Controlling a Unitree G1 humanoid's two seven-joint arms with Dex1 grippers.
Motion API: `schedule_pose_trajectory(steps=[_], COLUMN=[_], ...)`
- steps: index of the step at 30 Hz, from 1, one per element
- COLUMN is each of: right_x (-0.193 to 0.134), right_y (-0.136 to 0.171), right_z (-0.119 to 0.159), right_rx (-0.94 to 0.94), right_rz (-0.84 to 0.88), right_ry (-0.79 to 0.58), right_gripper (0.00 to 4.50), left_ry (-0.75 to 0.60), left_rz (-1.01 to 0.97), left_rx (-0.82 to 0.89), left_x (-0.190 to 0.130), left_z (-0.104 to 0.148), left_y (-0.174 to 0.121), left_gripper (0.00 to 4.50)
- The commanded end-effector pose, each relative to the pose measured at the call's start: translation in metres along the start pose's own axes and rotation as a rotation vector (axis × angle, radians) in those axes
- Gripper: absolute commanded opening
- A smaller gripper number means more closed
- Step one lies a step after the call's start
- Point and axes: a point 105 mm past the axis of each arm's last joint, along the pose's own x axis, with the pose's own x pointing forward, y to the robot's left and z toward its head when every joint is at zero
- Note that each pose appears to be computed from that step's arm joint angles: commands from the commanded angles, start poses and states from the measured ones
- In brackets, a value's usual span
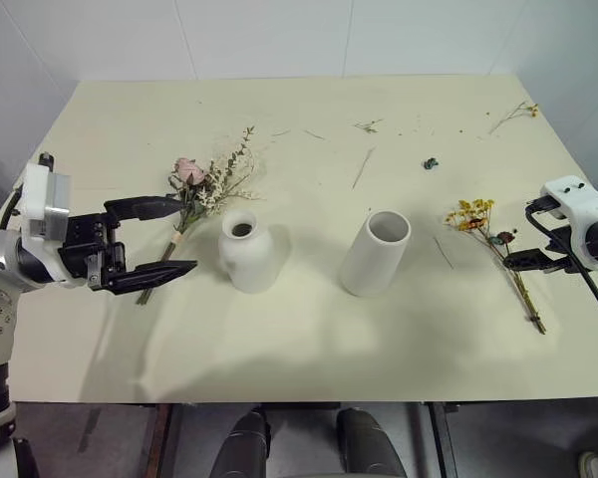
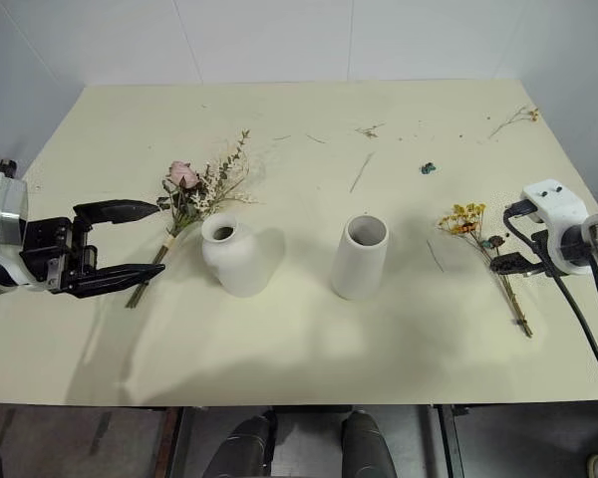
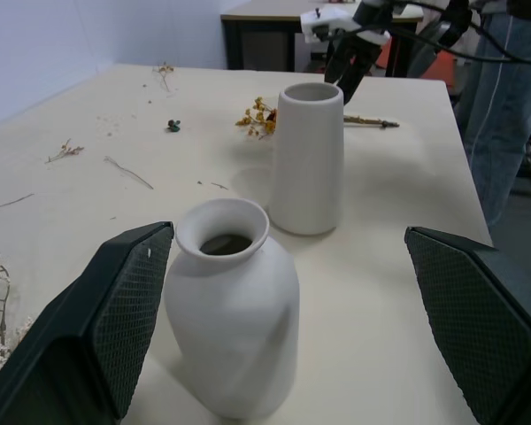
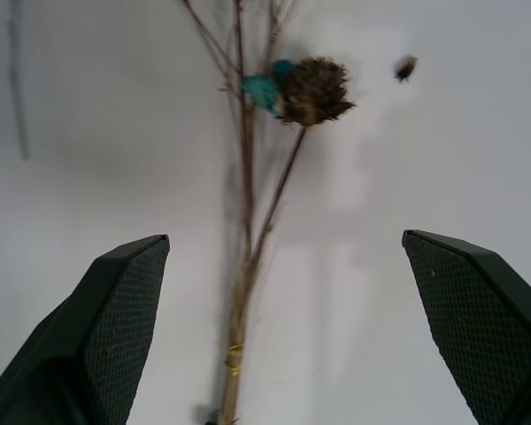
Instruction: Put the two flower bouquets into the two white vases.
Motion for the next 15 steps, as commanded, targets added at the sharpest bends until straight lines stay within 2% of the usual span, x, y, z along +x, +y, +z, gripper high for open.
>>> schedule_pose_trajectory(steps=[1, 5, 11, 15], right_x=[0.001, 0.01, 0.022, 0.028], right_y=[-0.007, -0.001, 0.007, 0.01], right_z=[-0.001, -0.01, -0.018, -0.015], right_rx=[0.007, 0.098, 0.078, 0.03], right_rz=[-0.003, 0.086, 0.14, 0.161], right_ry=[0.011, 0.06, 0.112, 0.111], right_gripper=[4.47, 4.47, 4.47, 3.55], left_ry=[-0.024, -0.027, -0.027, -0.022], left_rz=[0.008, 0.013, 0.015, 0.012], left_rx=[0.042, 0.025, 0.009, 0.014], left_x=[-0.003, -0.003, -0.002, -0.001], left_z=[0.016, 0.017, 0.019, 0.023], left_y=[-0.008, -0.013, -0.016, -0.015], left_gripper=[4.5, 4.5, 4.5, 4.5])
